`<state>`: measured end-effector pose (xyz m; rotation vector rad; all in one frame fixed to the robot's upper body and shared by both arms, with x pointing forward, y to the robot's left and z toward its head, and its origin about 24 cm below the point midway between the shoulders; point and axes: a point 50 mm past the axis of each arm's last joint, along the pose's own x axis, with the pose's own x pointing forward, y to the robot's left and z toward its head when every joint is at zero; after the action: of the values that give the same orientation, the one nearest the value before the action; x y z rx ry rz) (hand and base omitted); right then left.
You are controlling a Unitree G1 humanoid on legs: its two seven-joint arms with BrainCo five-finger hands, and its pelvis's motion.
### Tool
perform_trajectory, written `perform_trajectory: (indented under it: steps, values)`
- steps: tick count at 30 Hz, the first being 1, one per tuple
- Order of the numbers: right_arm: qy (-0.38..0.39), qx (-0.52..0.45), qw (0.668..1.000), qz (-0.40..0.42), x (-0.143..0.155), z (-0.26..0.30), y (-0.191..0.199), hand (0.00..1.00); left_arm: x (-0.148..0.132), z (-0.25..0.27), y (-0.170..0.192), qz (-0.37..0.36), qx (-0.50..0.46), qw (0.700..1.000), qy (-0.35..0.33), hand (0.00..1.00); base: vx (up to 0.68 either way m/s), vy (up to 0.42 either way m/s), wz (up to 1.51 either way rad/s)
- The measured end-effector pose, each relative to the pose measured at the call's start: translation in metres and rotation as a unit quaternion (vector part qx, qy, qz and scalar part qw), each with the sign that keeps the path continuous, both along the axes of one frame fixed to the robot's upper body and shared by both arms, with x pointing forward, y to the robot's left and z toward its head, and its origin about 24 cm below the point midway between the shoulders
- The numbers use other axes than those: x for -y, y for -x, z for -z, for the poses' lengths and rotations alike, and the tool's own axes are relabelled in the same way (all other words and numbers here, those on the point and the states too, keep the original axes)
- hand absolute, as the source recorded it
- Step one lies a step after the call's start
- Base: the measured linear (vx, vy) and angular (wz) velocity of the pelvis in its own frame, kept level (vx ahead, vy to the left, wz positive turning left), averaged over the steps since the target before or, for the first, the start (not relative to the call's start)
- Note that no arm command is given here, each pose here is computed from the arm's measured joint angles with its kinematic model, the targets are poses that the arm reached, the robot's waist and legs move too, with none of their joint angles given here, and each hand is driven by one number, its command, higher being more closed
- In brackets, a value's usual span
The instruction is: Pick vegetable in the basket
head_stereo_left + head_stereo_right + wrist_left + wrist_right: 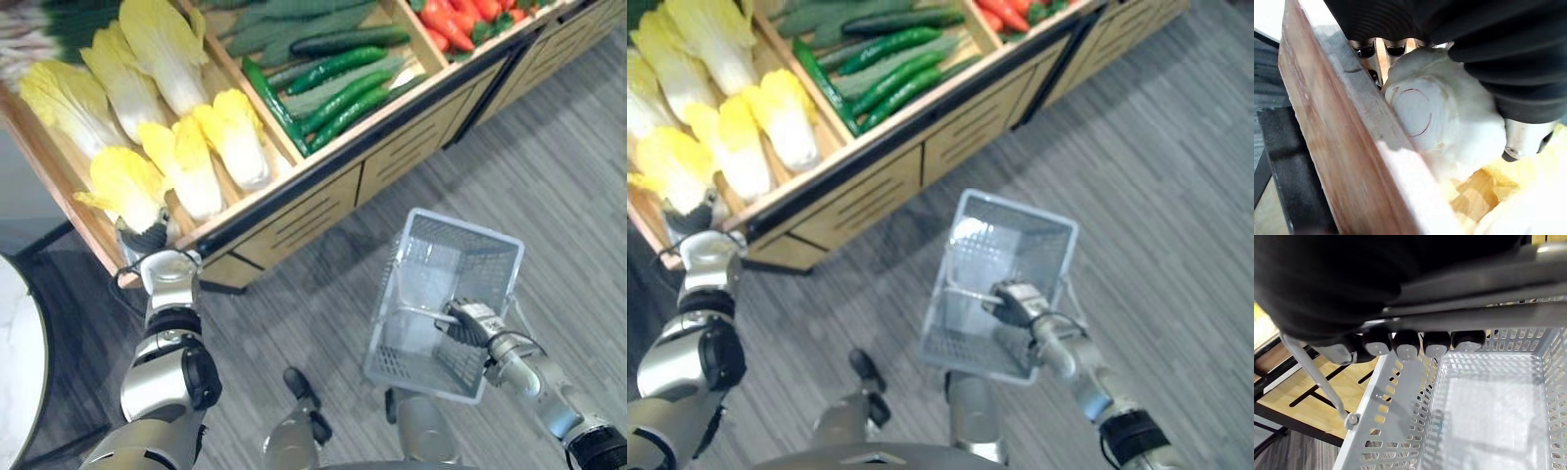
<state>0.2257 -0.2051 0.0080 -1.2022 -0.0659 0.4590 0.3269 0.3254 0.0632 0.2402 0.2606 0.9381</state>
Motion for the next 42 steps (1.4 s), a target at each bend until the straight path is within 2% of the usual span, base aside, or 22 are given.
perform_trajectory:
  steps: [6, 8, 12, 19, 23, 27, 30, 35, 40, 42]
  values:
    - [0.003, -0.021, 1.0, 0.006, 0.003, 0.008, 0.009, 1.0, -0.001, 0.011, 0.006, -0.036, 0.06, 0.993, 0.1, 1.0, 0.0, -0.009, 0.03]
    - [0.006, -0.031, 0.999, 0.009, 0.004, 0.011, 0.012, 1.0, 0.003, 0.017, 0.008, -0.04, 0.067, 0.99, 0.119, 1.0, 0.0, -0.018, 0.05]
    - [0.014, -0.056, 0.998, 0.027, 0.012, 0.022, 0.016, 1.0, 0.021, 0.031, 0.007, -0.063, 0.104, 0.973, 0.197, 1.0, 0.0, -0.02, 0.15]
    - [0.032, -0.088, 0.993, 0.066, 0.03, 0.036, 0.022, 1.0, 0.044, 0.052, 0.012, -0.07, 0.105, 0.962, 0.241, 1.0, -0.01, -0.003, 0.17]
    - [0.031, -0.093, 0.992, 0.085, 0.037, 0.038, 0.026, 1.0, 0.044, 0.051, 0.016, -0.083, 0.12, 0.959, 0.242, 1.0, 0.0, -0.005, 0.03]
    - [0.019, -0.095, 0.989, 0.11, 0.041, 0.04, 0.031, 1.0, 0.042, 0.051, 0.029, -0.102, 0.14, 0.959, 0.226, 1.0, 0.02, -0.012, 0.13]
    - [0.016, -0.096, 0.988, 0.12, 0.044, 0.041, 0.033, 1.0, 0.031, 0.032, 0.038, -0.11, 0.178, 0.963, 0.172, 1.0, 0.02, -0.008, 0.09]
    - [0.006, -0.085, 0.985, 0.153, 0.054, 0.037, 0.033, 1.0, 0.02, -0.015, 0.05, -0.102, 0.239, 0.965, 0.037, 1.0, 0.01, -0.008, 0.09]
    - [0.003, -0.065, 0.98, 0.186, 0.068, 0.03, 0.023, 1.0, 0.03, -0.03, 0.057, -0.056, 0.233, 0.97, -0.049, 1.0, 0.0, 0.0, -0.01]
    - [0.003, -0.062, 0.977, 0.205, 0.077, 0.028, 0.019, 1.0, 0.044, -0.039, 0.057, -0.005, 0.233, 0.968, -0.096, 1.0, 0.0, -0.003, -0.09]
